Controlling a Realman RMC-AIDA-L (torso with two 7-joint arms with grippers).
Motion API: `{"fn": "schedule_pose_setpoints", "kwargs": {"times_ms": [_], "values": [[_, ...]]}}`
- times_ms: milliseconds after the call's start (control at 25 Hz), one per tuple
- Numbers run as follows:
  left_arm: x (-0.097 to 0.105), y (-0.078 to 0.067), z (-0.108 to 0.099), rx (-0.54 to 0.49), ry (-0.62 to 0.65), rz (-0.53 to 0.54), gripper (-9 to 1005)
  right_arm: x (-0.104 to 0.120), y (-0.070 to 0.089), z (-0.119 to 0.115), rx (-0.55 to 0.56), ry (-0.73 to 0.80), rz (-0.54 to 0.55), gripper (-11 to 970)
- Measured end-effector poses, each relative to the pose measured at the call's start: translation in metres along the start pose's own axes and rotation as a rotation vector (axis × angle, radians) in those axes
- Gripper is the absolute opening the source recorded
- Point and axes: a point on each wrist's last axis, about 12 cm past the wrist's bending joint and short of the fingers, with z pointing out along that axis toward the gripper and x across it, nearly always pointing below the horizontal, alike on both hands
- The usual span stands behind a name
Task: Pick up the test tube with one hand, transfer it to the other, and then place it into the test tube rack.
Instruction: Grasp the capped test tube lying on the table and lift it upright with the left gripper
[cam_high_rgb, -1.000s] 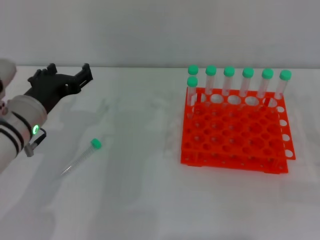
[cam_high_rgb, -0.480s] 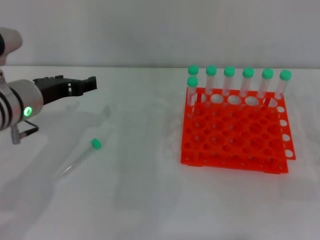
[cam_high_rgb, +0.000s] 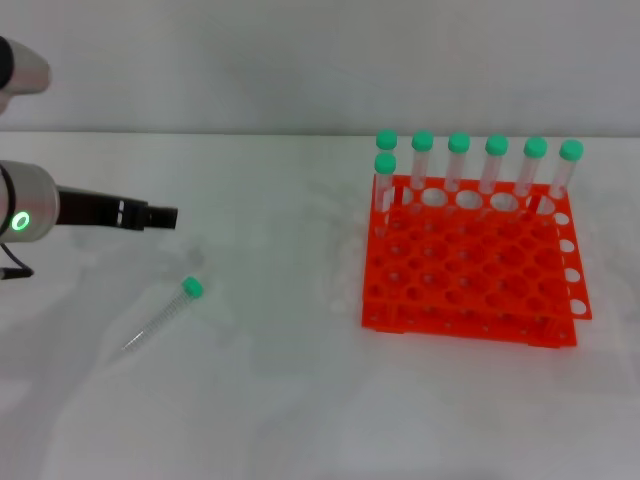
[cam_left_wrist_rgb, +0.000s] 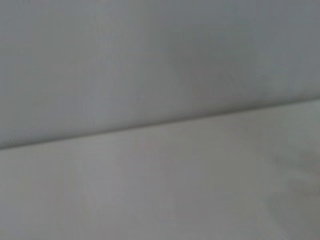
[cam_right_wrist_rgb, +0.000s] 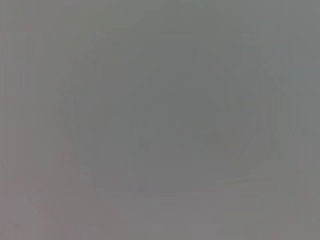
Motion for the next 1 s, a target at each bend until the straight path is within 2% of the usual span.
{"fn": "schedule_pose_setpoints", "kwargs": {"times_ms": [240,1000], "values": [[0.003,-0.005,0.000,0.001,0.087,0.041,884,-0.001,0.000,0.001,0.000,-0.002,0.001,885],[0.032,-0.003,0.001,0.038,0.208,0.019,883,-0.002,0.004,0.006,-0.009,0.000,0.003,886]]}}
